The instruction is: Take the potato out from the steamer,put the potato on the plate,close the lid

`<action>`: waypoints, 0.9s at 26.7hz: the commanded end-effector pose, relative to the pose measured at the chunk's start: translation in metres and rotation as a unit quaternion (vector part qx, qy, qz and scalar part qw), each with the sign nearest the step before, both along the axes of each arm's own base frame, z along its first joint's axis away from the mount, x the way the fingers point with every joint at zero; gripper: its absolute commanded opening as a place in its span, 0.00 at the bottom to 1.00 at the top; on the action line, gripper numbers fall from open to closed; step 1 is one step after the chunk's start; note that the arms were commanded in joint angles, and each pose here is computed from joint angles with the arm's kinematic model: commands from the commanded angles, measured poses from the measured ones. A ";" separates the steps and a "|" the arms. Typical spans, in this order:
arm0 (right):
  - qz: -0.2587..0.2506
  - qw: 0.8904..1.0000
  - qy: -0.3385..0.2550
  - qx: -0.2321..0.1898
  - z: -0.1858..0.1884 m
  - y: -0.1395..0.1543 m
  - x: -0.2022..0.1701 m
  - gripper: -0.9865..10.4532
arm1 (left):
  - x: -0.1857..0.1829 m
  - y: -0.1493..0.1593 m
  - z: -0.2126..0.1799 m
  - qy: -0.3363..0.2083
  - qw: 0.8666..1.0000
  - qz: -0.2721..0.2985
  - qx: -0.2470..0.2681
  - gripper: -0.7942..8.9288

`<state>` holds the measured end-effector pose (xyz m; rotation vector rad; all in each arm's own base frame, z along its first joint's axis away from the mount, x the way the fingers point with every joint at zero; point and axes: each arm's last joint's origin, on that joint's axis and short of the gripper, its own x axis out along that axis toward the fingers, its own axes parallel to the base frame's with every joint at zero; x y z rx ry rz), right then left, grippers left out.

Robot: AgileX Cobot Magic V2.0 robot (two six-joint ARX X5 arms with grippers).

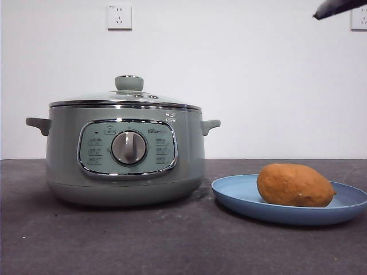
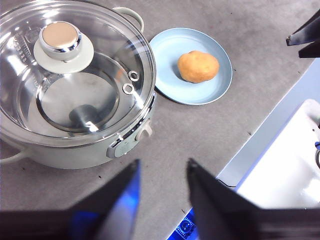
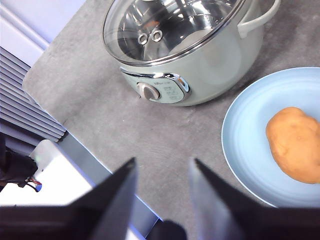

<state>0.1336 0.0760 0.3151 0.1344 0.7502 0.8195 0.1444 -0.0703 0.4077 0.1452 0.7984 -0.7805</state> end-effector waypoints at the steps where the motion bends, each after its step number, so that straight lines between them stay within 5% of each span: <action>1: -0.002 1.000 -0.002 0.002 0.002 0.000 0.000 0.08 | 0.001 0.000 -0.001 0.004 1.000 0.002 0.000 0.08; 20: -0.003 1.000 -0.002 0.001 0.002 0.000 0.000 0.08 | 0.002 -0.001 0.000 -0.004 1.000 0.003 -0.001 0.08; 24: -0.003 1.000 -0.002 0.001 0.002 0.000 0.000 0.08 | 0.006 0.001 0.003 -0.046 0.999 0.008 0.009 0.08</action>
